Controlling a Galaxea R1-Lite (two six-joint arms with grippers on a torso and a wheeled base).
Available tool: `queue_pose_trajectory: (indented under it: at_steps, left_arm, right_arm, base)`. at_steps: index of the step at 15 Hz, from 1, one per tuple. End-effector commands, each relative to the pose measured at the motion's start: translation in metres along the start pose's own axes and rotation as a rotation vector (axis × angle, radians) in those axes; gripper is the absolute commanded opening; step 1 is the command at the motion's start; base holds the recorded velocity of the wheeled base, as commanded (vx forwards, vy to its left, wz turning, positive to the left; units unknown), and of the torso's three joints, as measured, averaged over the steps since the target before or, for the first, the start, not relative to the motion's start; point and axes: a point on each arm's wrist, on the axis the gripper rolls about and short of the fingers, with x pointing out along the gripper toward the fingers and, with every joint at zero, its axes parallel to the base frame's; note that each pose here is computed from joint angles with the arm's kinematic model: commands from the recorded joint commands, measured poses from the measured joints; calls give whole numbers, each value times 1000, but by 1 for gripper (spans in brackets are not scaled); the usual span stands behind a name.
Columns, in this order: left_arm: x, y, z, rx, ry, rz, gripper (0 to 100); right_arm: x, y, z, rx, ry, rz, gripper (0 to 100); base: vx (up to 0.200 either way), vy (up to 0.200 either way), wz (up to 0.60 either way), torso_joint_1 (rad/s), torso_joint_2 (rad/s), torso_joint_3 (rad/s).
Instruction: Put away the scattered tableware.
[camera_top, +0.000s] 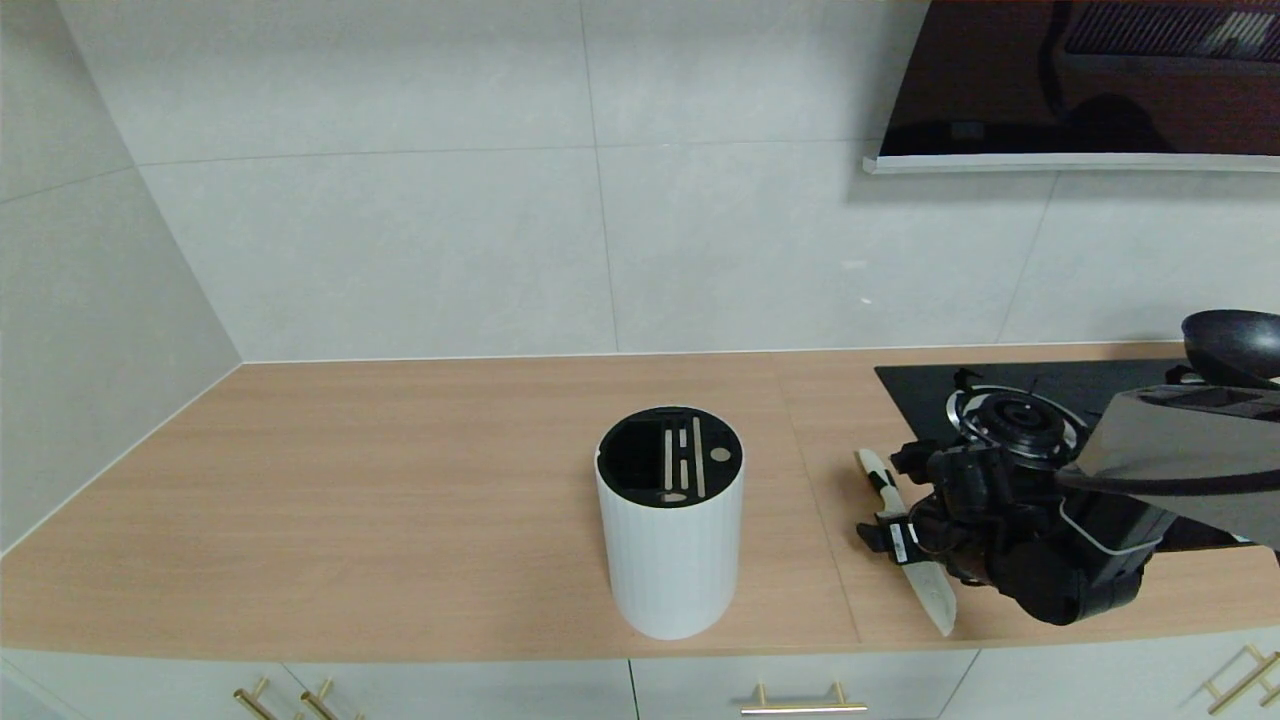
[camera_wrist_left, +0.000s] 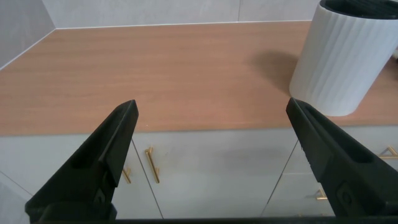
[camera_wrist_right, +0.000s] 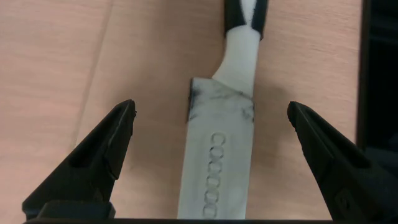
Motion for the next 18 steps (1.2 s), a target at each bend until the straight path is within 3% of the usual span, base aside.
queue_pose_trajectory:
  at_steps: [1, 6, 7, 18]
  left_arm:
    - [0, 0, 0, 0, -1, 0, 100]
    - [0, 0, 0, 0, 1, 0, 100]
    - [0, 0, 0, 0, 1, 0, 100]
    - [0, 0, 0, 0, 1, 0, 100]
  right_arm:
    - [4, 0, -2, 0, 4, -6, 100]
    - [7, 1, -4, -1, 11, -6, 100]
    - [7, 0, -4, -1, 11, -7, 0]
    - [2, -1, 0, 4, -1, -9, 0]
  base:
    - [0, 0, 0, 0, 0, 0]
    - [0, 0, 0, 0, 0, 0]
    - [0, 0, 0, 0, 0, 0]
    - [0, 0, 0, 0, 0, 0]
